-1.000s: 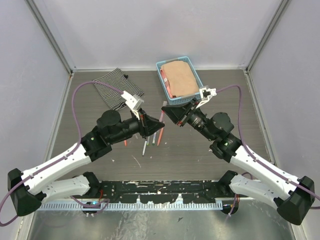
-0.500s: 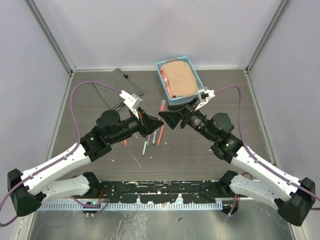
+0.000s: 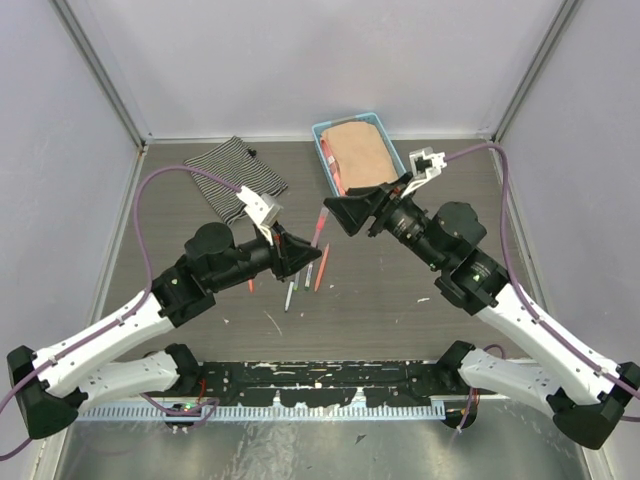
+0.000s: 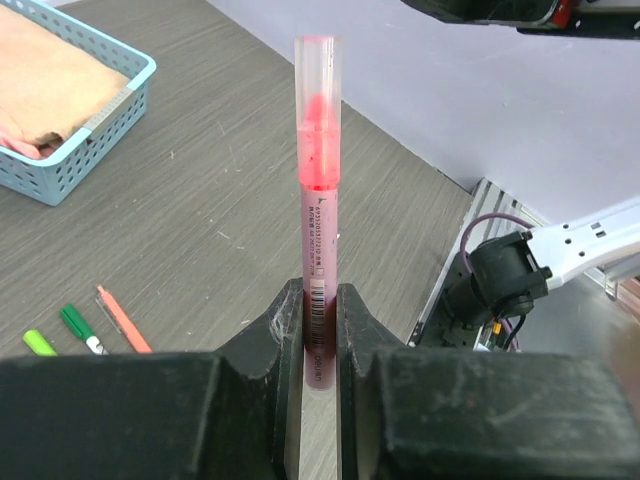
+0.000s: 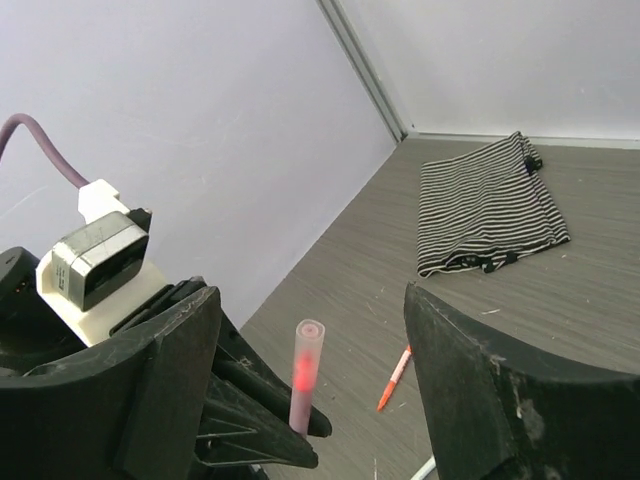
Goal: Insert the pens into the pen caps
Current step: Press the pen cap onto the pen.
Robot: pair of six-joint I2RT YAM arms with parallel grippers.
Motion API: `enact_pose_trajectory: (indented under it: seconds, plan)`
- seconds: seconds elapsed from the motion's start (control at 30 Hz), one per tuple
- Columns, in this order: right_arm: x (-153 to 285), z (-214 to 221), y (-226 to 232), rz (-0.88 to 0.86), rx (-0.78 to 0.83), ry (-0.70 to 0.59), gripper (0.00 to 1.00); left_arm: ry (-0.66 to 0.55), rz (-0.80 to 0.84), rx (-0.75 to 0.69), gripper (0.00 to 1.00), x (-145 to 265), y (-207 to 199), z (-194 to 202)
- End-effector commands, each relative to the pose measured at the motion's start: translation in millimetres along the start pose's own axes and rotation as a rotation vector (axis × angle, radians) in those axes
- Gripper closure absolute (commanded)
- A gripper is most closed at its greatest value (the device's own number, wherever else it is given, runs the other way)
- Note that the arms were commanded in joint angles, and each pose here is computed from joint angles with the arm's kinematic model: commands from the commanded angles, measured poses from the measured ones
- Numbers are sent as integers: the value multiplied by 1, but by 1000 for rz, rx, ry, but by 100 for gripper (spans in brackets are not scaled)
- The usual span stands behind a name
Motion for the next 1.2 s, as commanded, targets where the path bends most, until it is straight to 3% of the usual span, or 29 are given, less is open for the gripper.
enact_pose_trajectory:
  seconds: [0.0,0.77,0.93,1.17]
  plan:
    - [-7,-3,7,-24,-11,43,24,3,25,-33,100,5,-2,3]
    - [-22,23,11,-120,-45,168,77,-13,28,-23,100,6,-4,-3]
    - [-20,34,7,-118,-49,201,99,-59,25,-6,100,4,-8,-17]
    - [-15,65,1,-51,-14,284,100,-184,16,2,100,4,-13,-48]
Point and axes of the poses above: each gripper's point midway between its finger pads, its own x axis back along the fingers, its own y axis along the line the jaws close on, z = x × y, the point moved 6 cm from there along x, back along the fingers
